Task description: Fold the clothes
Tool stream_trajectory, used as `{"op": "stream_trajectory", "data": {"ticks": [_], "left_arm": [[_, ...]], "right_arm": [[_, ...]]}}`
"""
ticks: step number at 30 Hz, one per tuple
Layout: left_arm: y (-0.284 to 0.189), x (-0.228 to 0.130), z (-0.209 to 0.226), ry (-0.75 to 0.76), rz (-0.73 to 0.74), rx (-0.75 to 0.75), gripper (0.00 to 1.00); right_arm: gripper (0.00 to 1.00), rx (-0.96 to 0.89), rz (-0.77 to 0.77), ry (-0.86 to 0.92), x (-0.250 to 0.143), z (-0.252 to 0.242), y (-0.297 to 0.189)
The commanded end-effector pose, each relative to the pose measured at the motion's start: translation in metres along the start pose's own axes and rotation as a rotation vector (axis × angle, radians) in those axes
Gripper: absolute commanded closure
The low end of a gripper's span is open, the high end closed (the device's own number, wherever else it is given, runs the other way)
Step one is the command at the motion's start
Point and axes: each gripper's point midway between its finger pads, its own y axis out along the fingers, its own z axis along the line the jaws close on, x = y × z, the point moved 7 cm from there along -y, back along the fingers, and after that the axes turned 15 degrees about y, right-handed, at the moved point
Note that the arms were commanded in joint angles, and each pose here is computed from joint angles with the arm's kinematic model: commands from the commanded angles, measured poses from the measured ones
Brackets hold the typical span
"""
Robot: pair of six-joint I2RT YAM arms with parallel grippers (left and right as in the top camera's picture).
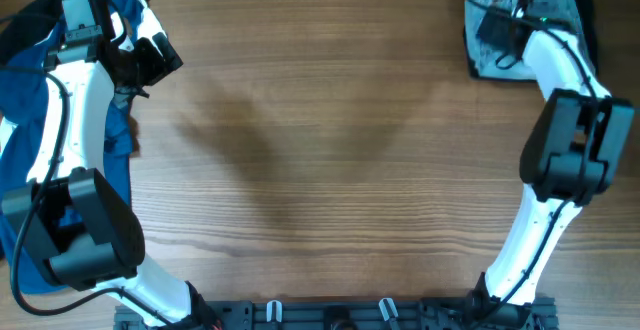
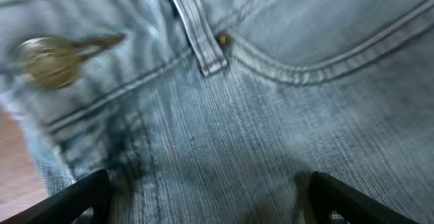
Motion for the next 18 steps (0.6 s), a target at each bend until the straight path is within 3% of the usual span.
{"op": "stream_trajectory", "data": {"ticks": [1, 4, 6, 9, 13, 15, 18], "left_arm": [[0.005, -0.002, 0.002, 0.017, 0.013, 0.003, 0.0], [0.005, -0.002, 0.002, 0.017, 0.013, 0.003, 0.0], [0.005, -0.002, 0.002, 0.017, 0.013, 0.003, 0.0], [0.005, -0.002, 0.002, 0.017, 0.013, 0.003, 0.0], [0.005, -0.002, 0.002, 0.017, 0.013, 0.003, 0.0], [0.005, -0.002, 0.002, 0.017, 0.013, 0.003, 0.0], [0.005, -0.002, 0.002, 0.017, 0.013, 0.003, 0.0]], "right_arm": [[0.04, -0.024, 0.131, -0.051, -0.04, -0.015, 0.031], [0.0, 0.025, 0.066, -0.069, -0.014, -0.005, 0.002], [0.0, 0.075, -0.008, -0.07, 0.014, 0.004, -0.042], [0.0, 0.318, -0.058, -0.194, 0.039, 0.028, -0.128], [0.0, 0.546, -0.02, -0.23, 0.032, 0.034, -0.243], [0.0, 0.58, 0.008, -0.149, 0.025, 0.03, -0.28], [0.0, 0.59, 0.014, -0.038, 0.026, 0.028, -0.296]]}}
